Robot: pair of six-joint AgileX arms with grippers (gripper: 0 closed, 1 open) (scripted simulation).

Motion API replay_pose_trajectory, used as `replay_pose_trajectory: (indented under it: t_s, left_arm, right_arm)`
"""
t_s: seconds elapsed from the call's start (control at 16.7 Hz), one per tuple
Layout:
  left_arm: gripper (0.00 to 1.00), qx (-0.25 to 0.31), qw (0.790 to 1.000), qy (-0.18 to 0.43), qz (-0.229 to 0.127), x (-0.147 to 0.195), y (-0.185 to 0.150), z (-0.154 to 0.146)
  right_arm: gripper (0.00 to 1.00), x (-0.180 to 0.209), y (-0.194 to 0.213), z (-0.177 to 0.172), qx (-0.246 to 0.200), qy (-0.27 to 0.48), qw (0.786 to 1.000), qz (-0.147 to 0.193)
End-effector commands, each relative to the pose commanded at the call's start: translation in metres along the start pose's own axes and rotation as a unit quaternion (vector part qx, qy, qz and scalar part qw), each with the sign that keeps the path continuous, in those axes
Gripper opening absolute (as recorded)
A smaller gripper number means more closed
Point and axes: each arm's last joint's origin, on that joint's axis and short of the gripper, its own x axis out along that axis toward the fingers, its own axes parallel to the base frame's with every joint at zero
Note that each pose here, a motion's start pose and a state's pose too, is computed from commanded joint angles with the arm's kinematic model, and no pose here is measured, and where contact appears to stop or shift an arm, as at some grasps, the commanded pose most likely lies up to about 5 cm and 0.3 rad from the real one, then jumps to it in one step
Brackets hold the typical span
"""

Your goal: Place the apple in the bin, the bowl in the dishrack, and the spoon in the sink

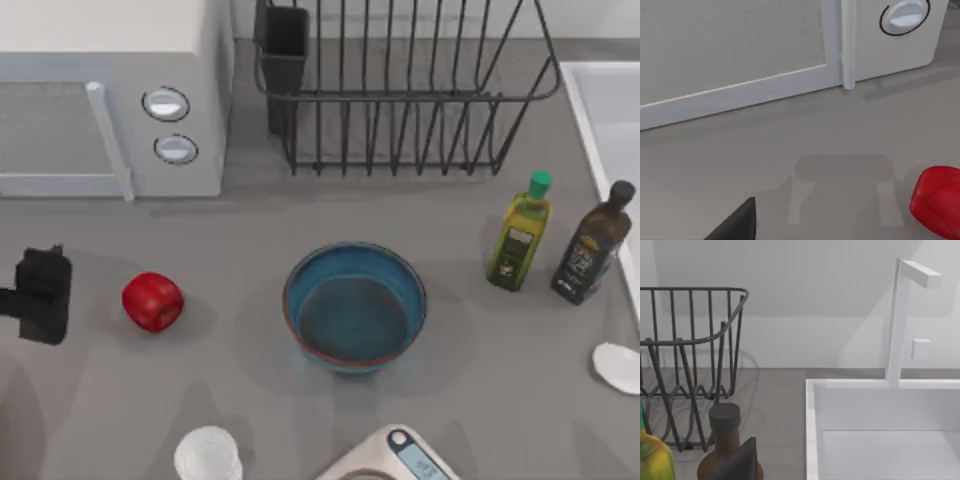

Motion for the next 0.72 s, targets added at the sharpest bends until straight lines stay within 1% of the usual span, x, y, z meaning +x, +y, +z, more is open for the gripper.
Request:
replay_pose_trajectory:
  t_s: [0.12, 0.18, 0.3, 0.42, 0.54, 0.72]
  left_arm:
    - [1.00, 0.029, 0.995, 0.096, -0.027, 0.026, -0.003, 0.024]
    - [1.00, 0.044, 0.988, 0.144, -0.042, 0.042, -0.006, 0.035]
    - [1.00, 0.075, 0.967, 0.234, -0.069, 0.078, -0.015, 0.050]
    - [1.00, 0.106, 0.940, 0.311, -0.095, 0.115, -0.027, 0.058]
    - [1.00, 0.134, 0.911, 0.372, -0.117, 0.146, -0.040, 0.061]
    - [1.00, 0.167, 0.875, 0.432, -0.140, 0.178, -0.055, 0.063]
  right_arm:
    - [1.00, 0.000, 0.000, 0.000, 0.000, 0.000, 1.000, 0.000]
    - [1.00, 0.000, 0.000, 0.000, 0.000, 0.000, 1.000, 0.000]
    - [1.00, 0.000, 0.000, 0.000, 0.000, 0.000, 1.000, 0.000]
    - [1.00, 0.000, 0.000, 0.000, 0.000, 0.000, 1.000, 0.000]
    - [1.00, 0.000, 0.000, 0.000, 0.000, 0.000, 1.000, 0.000]
    - [1.00, 0.000, 0.000, 0.000, 0.000, 0.000, 1.000, 0.000]
